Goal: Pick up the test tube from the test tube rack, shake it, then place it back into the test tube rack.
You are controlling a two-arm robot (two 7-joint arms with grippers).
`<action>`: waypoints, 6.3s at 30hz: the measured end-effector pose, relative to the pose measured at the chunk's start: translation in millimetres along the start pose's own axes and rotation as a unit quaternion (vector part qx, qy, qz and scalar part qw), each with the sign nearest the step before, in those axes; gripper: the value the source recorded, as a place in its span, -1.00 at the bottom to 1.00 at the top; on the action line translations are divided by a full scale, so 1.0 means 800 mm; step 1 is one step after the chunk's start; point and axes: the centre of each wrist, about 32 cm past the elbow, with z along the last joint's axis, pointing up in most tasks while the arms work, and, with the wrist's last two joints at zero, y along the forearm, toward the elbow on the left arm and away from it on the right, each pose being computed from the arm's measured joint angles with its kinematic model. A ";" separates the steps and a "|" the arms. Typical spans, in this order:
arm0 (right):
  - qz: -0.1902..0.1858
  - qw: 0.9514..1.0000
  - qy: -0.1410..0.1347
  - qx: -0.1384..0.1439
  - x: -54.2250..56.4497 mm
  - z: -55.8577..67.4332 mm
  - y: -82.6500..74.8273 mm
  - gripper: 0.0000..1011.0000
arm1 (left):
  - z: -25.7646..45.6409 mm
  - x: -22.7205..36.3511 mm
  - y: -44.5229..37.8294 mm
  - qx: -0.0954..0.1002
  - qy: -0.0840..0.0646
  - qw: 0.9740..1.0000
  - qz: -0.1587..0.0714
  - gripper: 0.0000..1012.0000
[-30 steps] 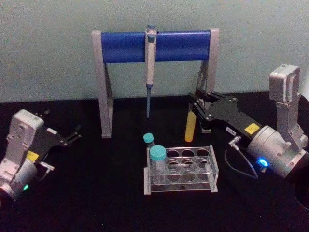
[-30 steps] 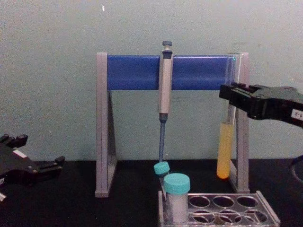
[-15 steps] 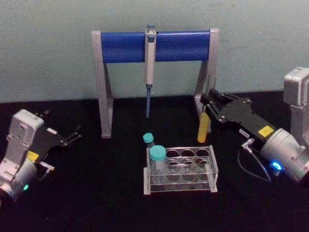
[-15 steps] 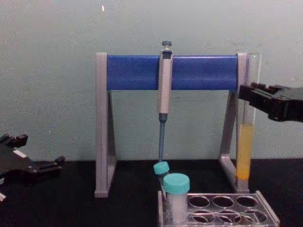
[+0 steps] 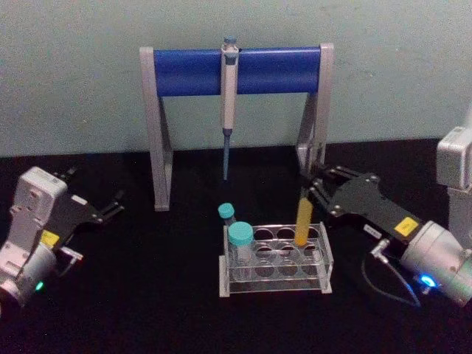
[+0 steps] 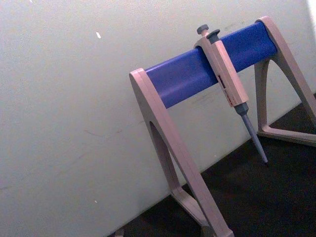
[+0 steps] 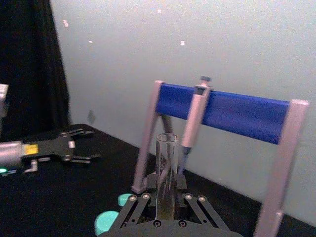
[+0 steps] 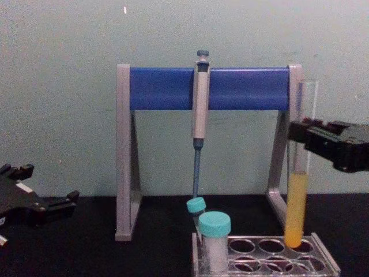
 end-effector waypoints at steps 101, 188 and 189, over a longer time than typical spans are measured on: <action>0.103 0.994 0.023 0.005 0.019 -0.014 0.033 -0.55 | 0.0000 0.0000 0.000 0.000 0.000 1.000 0.000 0.98; 0.077 0.994 0.050 -0.065 0.011 -0.065 0.051 -0.55 | 0.0000 0.0000 0.000 0.000 0.000 1.000 0.000 0.98; 0.077 0.994 0.050 -0.065 0.011 -0.065 0.051 -0.55 | 0.0000 0.0000 0.000 0.000 0.000 1.000 0.000 0.98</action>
